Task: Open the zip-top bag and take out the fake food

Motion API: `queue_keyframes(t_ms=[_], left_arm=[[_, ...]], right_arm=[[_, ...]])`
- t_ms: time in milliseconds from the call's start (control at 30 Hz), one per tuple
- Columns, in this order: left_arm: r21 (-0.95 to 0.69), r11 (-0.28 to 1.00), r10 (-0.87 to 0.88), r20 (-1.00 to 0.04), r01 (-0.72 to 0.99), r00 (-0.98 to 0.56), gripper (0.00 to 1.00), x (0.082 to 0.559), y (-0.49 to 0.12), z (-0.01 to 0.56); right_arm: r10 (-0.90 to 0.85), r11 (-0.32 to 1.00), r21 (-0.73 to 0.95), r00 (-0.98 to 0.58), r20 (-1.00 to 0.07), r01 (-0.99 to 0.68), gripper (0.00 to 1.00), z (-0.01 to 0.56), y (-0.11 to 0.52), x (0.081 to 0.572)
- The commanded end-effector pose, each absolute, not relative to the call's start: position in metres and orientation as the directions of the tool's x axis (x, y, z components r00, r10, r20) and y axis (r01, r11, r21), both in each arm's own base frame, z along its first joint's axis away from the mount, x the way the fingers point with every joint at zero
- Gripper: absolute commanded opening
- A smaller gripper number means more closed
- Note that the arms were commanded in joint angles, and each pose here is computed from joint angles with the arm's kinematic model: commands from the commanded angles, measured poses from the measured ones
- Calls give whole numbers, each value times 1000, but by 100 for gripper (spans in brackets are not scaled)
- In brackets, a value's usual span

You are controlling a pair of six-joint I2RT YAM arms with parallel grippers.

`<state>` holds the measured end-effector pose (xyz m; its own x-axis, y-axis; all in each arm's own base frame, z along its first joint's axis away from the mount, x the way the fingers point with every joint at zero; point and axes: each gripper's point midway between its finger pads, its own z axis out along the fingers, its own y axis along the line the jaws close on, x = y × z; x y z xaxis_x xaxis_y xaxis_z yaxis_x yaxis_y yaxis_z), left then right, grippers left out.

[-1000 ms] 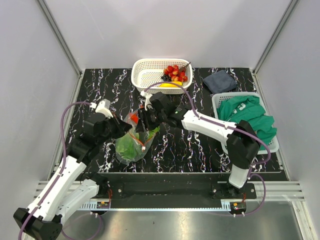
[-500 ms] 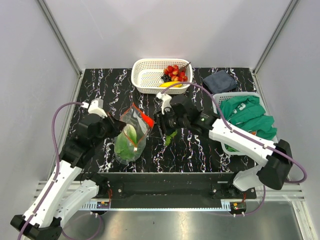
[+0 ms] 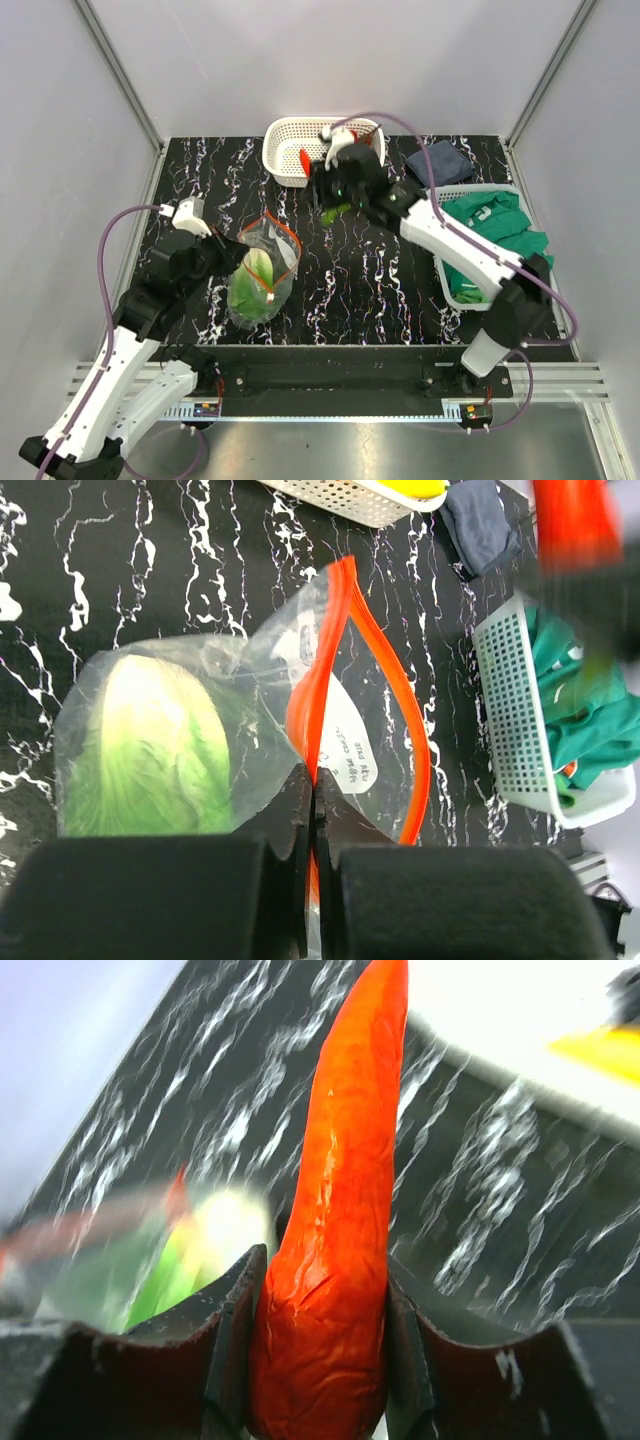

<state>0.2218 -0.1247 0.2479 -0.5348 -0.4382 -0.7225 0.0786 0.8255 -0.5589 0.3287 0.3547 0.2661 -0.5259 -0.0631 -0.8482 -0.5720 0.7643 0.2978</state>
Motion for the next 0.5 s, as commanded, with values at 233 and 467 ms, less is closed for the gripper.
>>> queue_keyframes(t_ms=[233, 467], left_arm=[[-493, 845, -365, -815, 207, -450, 0, 217, -122, 280], [-491, 848, -360, -811, 201, -461, 0, 217, -122, 283]], right_arm=[[113, 830, 285, -355, -928, -479, 28, 285, 353, 544], [190, 803, 358, -366, -911, -477, 31, 249, 346, 620]])
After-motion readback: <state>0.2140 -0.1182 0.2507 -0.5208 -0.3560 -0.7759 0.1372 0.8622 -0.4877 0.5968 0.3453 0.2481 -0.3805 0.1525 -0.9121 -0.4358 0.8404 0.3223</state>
